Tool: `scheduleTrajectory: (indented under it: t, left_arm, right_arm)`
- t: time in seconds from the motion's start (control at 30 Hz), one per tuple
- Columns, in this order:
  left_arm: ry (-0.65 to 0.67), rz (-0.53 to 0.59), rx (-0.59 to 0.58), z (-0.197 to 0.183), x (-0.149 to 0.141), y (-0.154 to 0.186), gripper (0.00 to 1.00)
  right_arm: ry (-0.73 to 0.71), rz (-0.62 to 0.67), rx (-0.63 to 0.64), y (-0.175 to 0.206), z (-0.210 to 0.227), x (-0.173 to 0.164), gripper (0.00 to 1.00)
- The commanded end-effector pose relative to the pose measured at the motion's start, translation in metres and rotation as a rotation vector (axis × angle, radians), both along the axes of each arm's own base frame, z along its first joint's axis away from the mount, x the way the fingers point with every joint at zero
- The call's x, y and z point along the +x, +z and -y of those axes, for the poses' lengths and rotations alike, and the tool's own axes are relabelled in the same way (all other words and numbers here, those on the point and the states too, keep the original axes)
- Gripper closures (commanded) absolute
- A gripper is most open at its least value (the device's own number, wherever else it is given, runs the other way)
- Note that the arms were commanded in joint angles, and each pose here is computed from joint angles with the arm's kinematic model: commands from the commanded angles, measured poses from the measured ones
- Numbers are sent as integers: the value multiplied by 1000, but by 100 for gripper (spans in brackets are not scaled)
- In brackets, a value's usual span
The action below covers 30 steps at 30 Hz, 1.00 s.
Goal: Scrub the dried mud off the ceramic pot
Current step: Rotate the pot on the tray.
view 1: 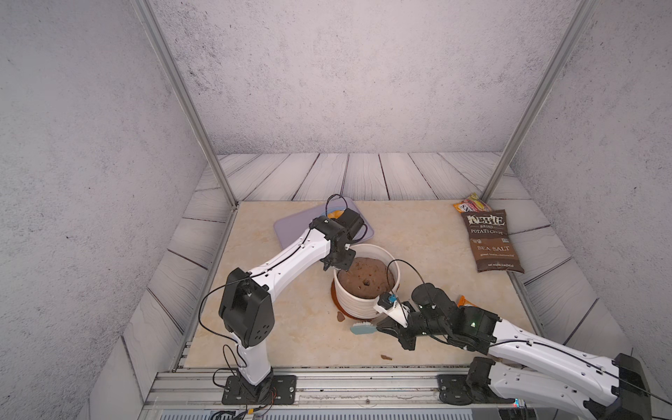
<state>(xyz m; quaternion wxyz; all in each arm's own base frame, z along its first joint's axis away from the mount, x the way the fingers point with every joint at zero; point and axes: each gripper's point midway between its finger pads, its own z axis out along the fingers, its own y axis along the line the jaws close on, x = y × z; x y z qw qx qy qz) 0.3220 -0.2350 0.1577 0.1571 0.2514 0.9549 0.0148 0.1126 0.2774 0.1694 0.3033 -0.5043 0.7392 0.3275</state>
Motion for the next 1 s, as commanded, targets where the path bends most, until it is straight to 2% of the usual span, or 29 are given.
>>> scheduleTrajectory:
  t: [0.0, 0.23, 0.57, 0.73, 0.83, 0.97]
  left_arm:
    - [-208, 17, 203, -26, 4, 1, 100]
    - [-391, 47, 190, -10, 12, 7, 100]
    - [-452, 54, 215, -8, 17, 3, 99]
    - [-414, 65, 165, -2, 17, 13, 85]
    - [-379, 76, 142, -1, 17, 22, 73]
    - [-329, 79, 98, 0, 13, 37, 65]
  right_arm:
    - [5, 21, 37, 25, -7, 3, 100]
    - [-12, 66, 17, 38, -8, 12, 100]
    - [-37, 81, 17, 43, -8, 20, 100]
    - [-50, 87, 10, 43, -6, 24, 100]
    - [-55, 90, 9, 43, -5, 26, 100]
    - [-63, 96, 6, 43, -3, 28, 100]
